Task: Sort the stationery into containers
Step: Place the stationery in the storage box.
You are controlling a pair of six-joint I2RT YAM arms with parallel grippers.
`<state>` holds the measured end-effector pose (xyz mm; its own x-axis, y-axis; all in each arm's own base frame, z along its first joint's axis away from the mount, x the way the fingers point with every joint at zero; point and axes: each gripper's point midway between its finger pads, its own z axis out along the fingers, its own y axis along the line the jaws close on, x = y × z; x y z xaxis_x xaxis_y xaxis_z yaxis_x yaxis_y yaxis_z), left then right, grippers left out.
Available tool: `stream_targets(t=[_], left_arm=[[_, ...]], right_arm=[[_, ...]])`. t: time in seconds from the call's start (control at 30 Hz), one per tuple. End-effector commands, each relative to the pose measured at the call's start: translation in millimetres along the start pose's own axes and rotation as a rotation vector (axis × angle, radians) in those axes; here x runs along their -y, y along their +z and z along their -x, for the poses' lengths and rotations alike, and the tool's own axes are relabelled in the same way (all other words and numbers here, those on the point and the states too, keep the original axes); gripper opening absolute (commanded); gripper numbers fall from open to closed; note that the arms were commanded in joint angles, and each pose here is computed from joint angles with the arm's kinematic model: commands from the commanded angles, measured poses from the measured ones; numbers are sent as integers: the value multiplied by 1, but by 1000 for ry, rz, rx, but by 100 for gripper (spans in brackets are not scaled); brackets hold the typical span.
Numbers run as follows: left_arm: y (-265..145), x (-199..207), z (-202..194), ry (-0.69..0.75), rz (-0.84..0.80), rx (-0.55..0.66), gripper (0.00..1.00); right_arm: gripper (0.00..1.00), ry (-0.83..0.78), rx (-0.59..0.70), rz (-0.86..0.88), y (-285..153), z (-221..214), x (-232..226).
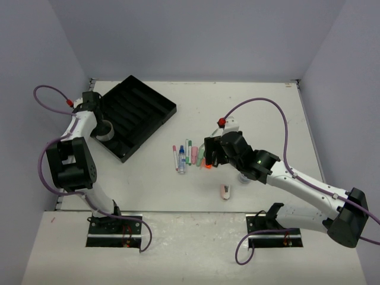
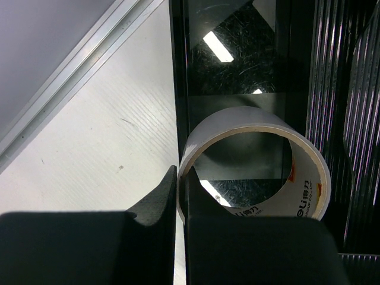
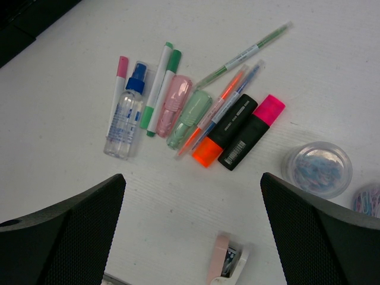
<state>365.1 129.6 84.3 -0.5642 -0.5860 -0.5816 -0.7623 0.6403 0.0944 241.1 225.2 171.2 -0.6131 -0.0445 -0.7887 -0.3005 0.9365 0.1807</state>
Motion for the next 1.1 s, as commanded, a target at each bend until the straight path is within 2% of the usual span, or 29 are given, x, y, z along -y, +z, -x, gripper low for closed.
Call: stream_targets(t=[0.0, 0.3, 0.5, 0.57, 0.6, 0.67, 0.73, 0.93, 1.07], left_arm=[[5, 15, 14, -37, -53, 30, 0], [16, 26, 5, -48, -86, 3, 0], [19, 17, 1, -47, -43, 8, 0], [20, 14, 0, -42, -24, 7, 10], [21, 13, -1, -41, -20, 7, 13], [20, 13, 0, -42, -20, 5, 31], [17, 14, 3, -46, -29, 10, 42], [-10, 16, 26, -73, -81, 70, 63], [-32, 17, 43, -90, -125, 113, 64]], right_arm=[[99, 8, 31, 26, -5, 12, -6], [99, 3, 23, 27, -3, 11, -6], [99, 2, 23, 28, -3, 11, -7], [99, 1, 21, 30, -2, 10, -7], [99, 1, 20, 30, -2, 10, -7], [99, 0, 18, 30, -2, 9, -8], [99, 0, 17, 29, -1, 10, -8], [99, -2, 12, 26, 1, 9, -8], [99, -4, 9, 22, 2, 8, -7]])
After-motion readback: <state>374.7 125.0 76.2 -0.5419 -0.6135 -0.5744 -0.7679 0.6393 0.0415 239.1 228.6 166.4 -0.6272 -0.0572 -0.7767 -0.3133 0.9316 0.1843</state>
